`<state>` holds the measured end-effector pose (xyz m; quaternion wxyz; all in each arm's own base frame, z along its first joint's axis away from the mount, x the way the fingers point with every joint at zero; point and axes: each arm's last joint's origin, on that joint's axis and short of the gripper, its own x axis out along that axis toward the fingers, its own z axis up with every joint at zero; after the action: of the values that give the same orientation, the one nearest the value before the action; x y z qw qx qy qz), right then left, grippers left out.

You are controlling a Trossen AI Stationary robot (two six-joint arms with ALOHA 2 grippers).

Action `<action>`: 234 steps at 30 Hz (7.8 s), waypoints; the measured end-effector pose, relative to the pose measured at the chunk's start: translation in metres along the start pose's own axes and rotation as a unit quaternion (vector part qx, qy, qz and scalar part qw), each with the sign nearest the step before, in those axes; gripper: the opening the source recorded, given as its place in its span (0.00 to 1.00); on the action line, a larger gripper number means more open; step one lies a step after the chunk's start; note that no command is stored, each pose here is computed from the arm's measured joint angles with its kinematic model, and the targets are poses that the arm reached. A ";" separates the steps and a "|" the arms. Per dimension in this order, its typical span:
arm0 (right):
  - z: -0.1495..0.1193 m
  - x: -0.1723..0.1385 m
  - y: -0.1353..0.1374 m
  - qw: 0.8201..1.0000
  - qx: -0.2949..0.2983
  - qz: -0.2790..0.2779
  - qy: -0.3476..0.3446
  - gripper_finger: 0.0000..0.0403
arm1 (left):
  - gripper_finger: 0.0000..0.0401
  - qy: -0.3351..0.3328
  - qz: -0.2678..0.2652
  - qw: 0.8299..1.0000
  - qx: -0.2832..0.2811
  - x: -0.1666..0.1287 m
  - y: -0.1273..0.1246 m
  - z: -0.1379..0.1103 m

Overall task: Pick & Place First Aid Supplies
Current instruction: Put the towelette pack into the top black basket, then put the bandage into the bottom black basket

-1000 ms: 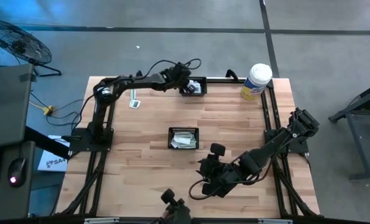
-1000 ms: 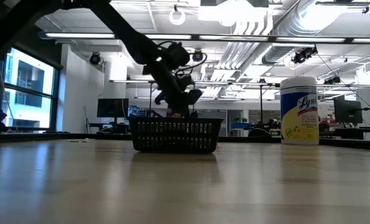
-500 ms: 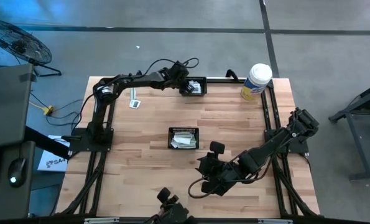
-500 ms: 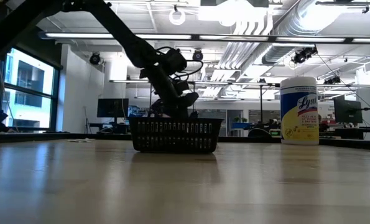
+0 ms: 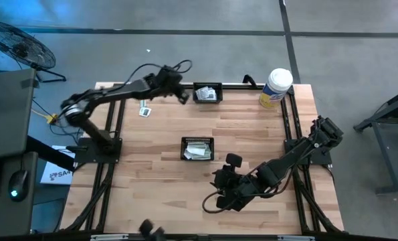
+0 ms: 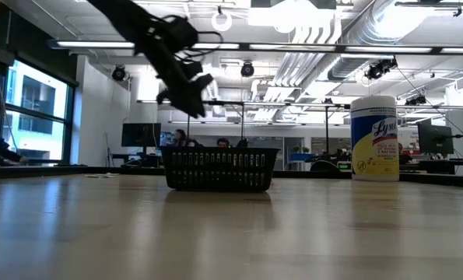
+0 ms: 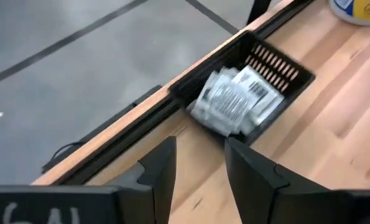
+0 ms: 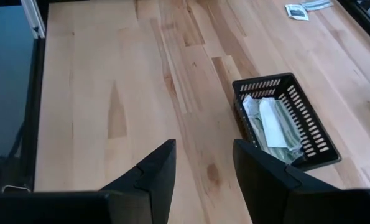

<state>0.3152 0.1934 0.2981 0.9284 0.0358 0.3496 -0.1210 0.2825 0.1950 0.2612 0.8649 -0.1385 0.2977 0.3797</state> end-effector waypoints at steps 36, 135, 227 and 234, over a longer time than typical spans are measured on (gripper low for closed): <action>0.033 0.024 -0.027 0.997 -0.026 -0.029 -0.062 0.38 | 0.34 0.038 0.105 0.975 -0.189 -0.056 0.049 -0.205; -0.001 0.010 -0.020 0.992 -0.112 -0.039 0.050 0.38 | 0.10 -0.020 0.057 0.998 0.013 0.118 -0.072 -0.009; -0.018 -0.018 0.017 1.000 -0.016 0.006 0.006 0.38 | 0.00 0.170 -0.279 0.945 -0.016 -0.145 -0.123 -0.130; -0.024 -0.026 0.025 1.000 -0.019 0.006 -0.012 0.38 | 0.00 0.153 -0.266 0.949 -0.076 -0.154 -0.146 -0.111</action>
<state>0.2874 0.2269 0.2966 0.9336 0.0187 0.3405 -0.1095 0.2623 -0.0434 0.2715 0.8656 -0.3342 0.3487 0.1321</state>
